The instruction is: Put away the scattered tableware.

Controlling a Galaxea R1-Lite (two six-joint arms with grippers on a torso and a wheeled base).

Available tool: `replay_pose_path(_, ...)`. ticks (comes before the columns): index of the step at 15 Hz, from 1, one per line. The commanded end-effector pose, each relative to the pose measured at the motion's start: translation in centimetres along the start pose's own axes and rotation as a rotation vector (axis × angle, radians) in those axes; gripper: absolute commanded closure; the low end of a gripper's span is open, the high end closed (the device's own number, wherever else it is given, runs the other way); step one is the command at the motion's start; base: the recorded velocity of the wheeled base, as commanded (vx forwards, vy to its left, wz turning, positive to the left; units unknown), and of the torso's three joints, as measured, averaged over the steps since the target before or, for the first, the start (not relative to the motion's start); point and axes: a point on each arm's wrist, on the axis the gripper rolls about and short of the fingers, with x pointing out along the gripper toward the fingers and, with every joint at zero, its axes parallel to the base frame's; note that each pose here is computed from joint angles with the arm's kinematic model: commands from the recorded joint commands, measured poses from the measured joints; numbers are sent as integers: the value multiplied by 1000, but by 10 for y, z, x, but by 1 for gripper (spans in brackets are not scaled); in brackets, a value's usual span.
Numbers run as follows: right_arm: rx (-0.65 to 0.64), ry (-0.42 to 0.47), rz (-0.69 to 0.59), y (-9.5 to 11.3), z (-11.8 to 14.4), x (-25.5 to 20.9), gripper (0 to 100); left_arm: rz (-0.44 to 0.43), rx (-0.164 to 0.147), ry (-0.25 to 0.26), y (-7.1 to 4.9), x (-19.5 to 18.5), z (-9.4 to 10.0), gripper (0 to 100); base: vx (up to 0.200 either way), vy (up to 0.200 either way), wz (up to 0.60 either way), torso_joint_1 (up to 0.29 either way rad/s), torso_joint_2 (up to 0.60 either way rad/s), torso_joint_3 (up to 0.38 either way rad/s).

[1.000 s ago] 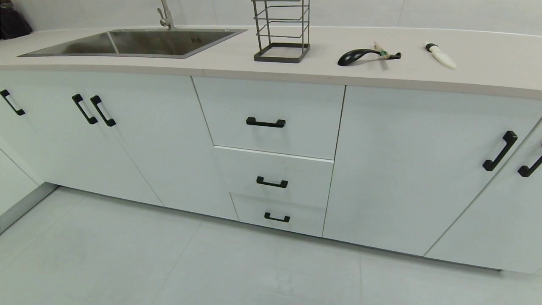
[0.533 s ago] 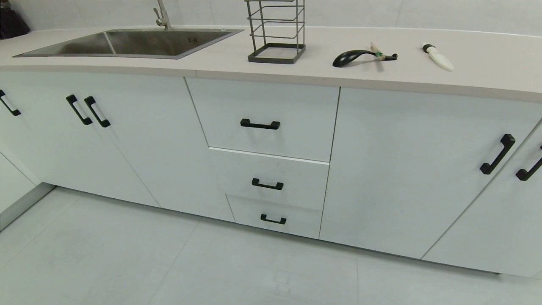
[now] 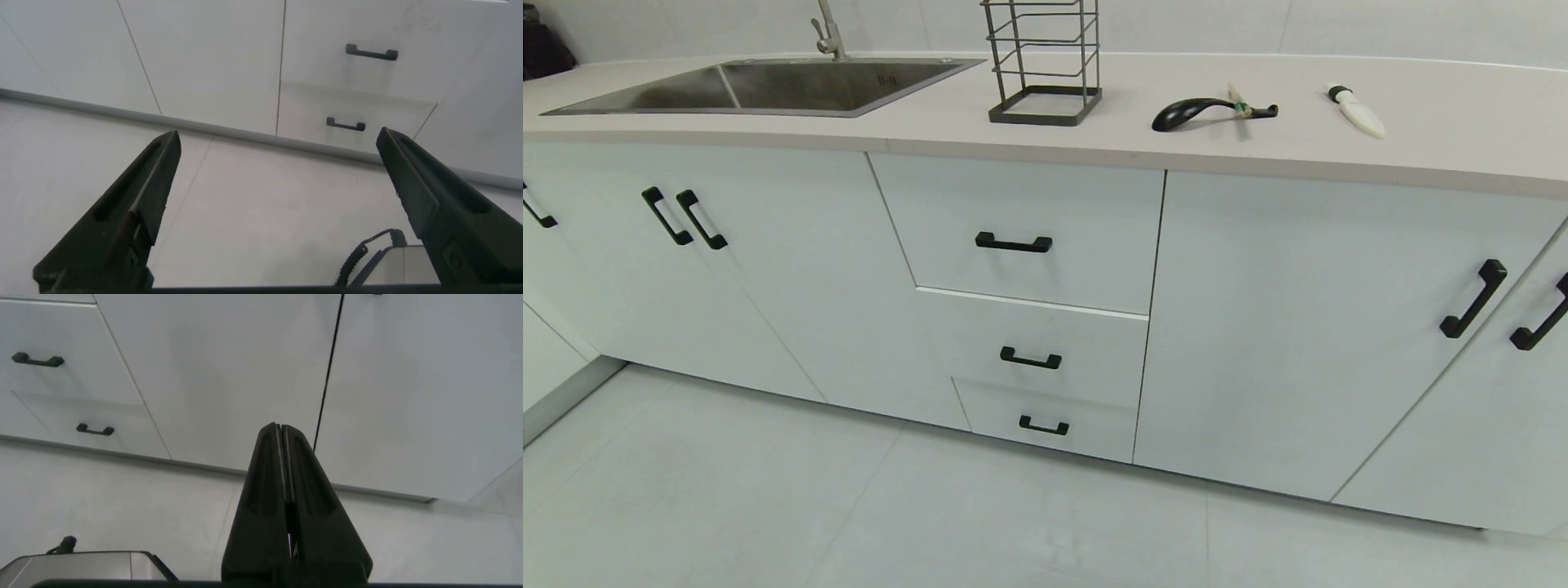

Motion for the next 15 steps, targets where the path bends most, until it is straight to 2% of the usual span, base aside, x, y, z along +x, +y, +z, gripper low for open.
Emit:
replay_pose_path(1,0,1,0,0,0,0,100,0,0,0,0,0,0,0,0,0,0,0,0,0)
replay_pose_path(3,-2,1,0,0,0,0,100,-1,9,2,0,0,0,0,0,0,0,0,0,0)
replay_pose_path(4,0,1,0,0,0,0,100,3,-8,0,0,0,0,0,0,0,0,0,0,0)
replay_pose_path(10,-6,1,0,0,0,0,100,-1,4,0,0,0,0,0,0,0,0,0,0,0)
replay_pose_path(11,-6,1,0,0,0,0,100,-57,42,-50,-2,-1,6,0,0,0,0,0,0,0)
replay_pose_path(12,-6,1,0,0,0,0,100,-135,68,-184,-4,-7,35,0,0,0,0,0,0,0)
replay_pose_path(13,-6,1,0,0,0,0,100,-172,83,-205,-6,-9,61,0,0,0,0,0,0,0)
replay_pose_path(14,-6,1,0,0,0,0,100,-172,88,-203,-6,-9,69,0,0,0,0,0,0,0)
replay_pose_path(15,-6,1,0,0,0,0,100,-173,128,-180,-6,-7,78,0,0,0,0,0,0,0)
